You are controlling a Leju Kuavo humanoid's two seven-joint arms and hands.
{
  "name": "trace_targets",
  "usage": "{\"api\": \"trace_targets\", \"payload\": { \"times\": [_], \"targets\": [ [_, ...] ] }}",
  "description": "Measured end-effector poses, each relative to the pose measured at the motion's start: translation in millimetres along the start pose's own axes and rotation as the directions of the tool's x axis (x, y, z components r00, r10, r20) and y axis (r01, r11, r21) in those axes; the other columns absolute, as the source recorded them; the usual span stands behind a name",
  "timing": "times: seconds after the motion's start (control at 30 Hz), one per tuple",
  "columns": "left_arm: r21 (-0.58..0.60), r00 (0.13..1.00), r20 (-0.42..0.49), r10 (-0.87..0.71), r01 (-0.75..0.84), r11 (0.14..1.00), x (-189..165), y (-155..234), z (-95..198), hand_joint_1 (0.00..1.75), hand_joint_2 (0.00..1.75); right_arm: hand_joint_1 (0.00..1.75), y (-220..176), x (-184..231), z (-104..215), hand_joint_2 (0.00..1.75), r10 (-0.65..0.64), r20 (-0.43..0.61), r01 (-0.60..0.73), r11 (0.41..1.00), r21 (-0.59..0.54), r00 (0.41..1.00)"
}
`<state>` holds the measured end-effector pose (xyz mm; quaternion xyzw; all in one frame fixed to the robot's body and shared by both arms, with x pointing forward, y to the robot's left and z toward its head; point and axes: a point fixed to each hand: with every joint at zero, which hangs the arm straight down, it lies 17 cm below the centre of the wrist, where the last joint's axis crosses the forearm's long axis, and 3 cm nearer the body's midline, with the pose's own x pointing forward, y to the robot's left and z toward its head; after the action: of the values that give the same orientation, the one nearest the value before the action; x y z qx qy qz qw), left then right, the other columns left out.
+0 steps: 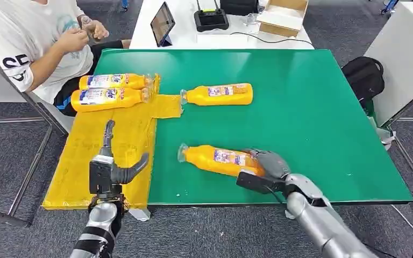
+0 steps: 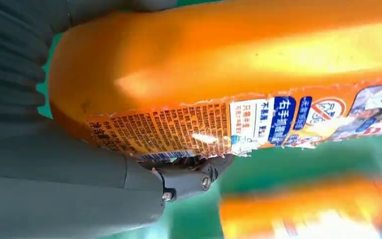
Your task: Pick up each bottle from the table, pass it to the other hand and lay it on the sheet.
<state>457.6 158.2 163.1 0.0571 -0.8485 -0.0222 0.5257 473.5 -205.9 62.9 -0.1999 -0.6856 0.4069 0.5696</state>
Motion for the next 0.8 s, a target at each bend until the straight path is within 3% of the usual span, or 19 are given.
{"api": "trace_targets", "payload": {
  "times": [0.07,0.17,0.43,0.53,0.7,0.8],
  "targets": [
    [-0.007,0.998,-0.032,0.058,-0.058,0.998,-2.8,-4.4,4.0,0.0,1.75,1.75,-51.1,46.1,1.3,1.75,-0.04,0.116,0.072,0.955,-0.286,0.992],
    [-0.021,0.984,-0.07,0.163,-0.164,0.986,-2.5,-16.7,5.9,0.0,1.75,1.75,-101.9,85.1,20.3,1.75,-0.105,0.222,0.207,0.835,-0.509,0.969],
    [-0.058,0.952,-0.128,0.277,-0.286,0.956,1.0,-38.1,8.6,0.0,1.75,1.75,-155.4,100.2,64.8,1.75,-0.128,0.322,0.33,0.611,-0.719,0.938],
    [-0.088,0.939,-0.139,0.313,-0.327,0.941,5.9,-49.4,10.0,0.0,1.75,1.75,-155.8,97.6,68.7,1.75,-0.146,0.328,0.347,0.598,-0.722,0.933],
    [-0.203,0.828,-0.148,0.541,-0.561,0.803,43.1,-77.5,13.4,0.0,1.75,1.75,-122.1,98.2,55.7,1.75,-0.226,0.361,0.412,0.679,-0.608,0.905],
    [-0.244,0.811,-0.127,0.571,-0.584,0.774,60.5,-84.0,13.4,0.0,1.75,1.75,-104.3,96.2,51.3,1.75,-0.258,0.353,0.426,0.7,-0.573,0.9]
  ]
}}
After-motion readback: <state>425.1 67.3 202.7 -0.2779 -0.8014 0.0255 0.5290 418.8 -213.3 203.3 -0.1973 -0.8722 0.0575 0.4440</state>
